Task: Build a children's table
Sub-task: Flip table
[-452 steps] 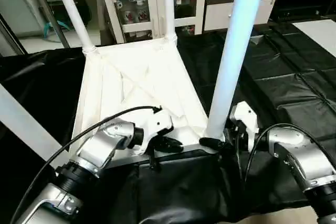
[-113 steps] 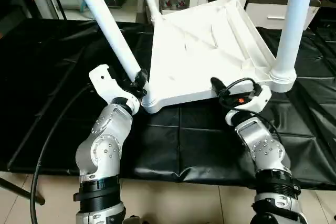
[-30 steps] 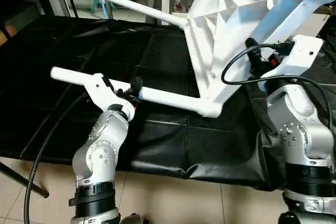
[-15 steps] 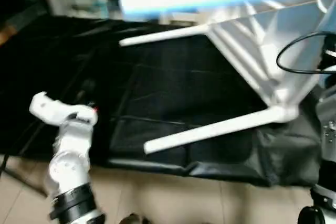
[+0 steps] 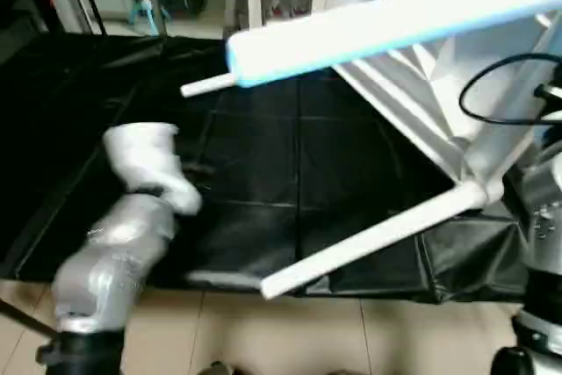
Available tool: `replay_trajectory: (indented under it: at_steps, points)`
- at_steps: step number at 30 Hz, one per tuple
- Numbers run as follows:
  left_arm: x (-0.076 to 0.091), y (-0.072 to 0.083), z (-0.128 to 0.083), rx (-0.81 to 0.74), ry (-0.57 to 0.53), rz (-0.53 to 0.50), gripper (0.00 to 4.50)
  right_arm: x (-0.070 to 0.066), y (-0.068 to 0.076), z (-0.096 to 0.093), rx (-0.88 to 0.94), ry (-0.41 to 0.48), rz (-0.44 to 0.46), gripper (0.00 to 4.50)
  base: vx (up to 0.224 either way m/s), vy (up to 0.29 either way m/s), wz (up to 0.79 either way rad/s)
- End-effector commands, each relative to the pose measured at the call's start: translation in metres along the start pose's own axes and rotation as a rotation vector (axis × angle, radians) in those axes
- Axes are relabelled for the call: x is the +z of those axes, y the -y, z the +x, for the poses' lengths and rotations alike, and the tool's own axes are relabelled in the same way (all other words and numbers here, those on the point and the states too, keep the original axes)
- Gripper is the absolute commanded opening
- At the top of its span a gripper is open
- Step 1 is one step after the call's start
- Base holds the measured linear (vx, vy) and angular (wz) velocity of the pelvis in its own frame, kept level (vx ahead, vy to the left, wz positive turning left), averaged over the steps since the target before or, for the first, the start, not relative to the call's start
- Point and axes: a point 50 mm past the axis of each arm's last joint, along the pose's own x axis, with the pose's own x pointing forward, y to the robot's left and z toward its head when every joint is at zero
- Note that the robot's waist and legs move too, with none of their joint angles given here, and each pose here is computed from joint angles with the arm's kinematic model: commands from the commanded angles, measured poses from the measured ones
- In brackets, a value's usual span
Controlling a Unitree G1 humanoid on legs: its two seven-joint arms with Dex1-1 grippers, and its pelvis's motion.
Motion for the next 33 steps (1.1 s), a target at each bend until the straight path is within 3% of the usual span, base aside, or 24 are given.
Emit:
replay_trajectory:
  at_steps: [1,4,6,9,14,19,22,28,33]
  points:
    - [0.001,0.018,0.004,-0.14,-0.017,0.019,4.12,0.0,-0.014,-0.002,0.051,-0.018,0.013,0.78,0.0,0.0,0.0]
    - [-0.001,0.03,0.007,-0.225,-0.055,0.072,4.12,-0.002,-0.016,-0.002,0.052,-0.042,0.0,0.76,0.0,0.0,0.0]
    - [-0.007,0.037,0.012,-0.268,-0.114,0.122,4.12,-0.005,-0.017,-0.001,0.061,-0.064,-0.001,1.23,0.0,0.0,0.0]
    - [-0.016,0.043,0.02,-0.286,-0.173,0.194,4.12,-0.009,-0.018,-0.001,0.074,-0.092,-0.005,1.41,0.0,0.0,0.0]
    - [-0.019,0.048,0.036,-0.246,-0.165,0.226,4.12,-0.011,-0.018,-0.002,0.071,-0.11,-0.009,1.88,0.0,0.0,0.0]
    - [-0.009,0.038,0.045,-0.122,-0.101,0.276,4.12,-0.011,-0.016,-0.001,0.071,-0.128,0.007,1.74,0.0,0.0,0.0]
    - [-0.012,0.039,0.039,-0.168,-0.122,0.294,4.12,-0.013,-0.014,-0.001,0.059,-0.136,0.003,1.49,0.0,0.0,0.0]
    - [-0.02,0.057,0.033,-0.31,-0.161,0.293,4.12,-0.013,-0.014,0.001,0.05,-0.142,0.003,1.18,0.0,0.0,0.0]
    - [-0.018,0.048,0.038,-0.217,-0.138,0.313,4.12,-0.011,-0.017,0.002,0.077,-0.139,0.013,1.18,0.0,0.0,0.0]
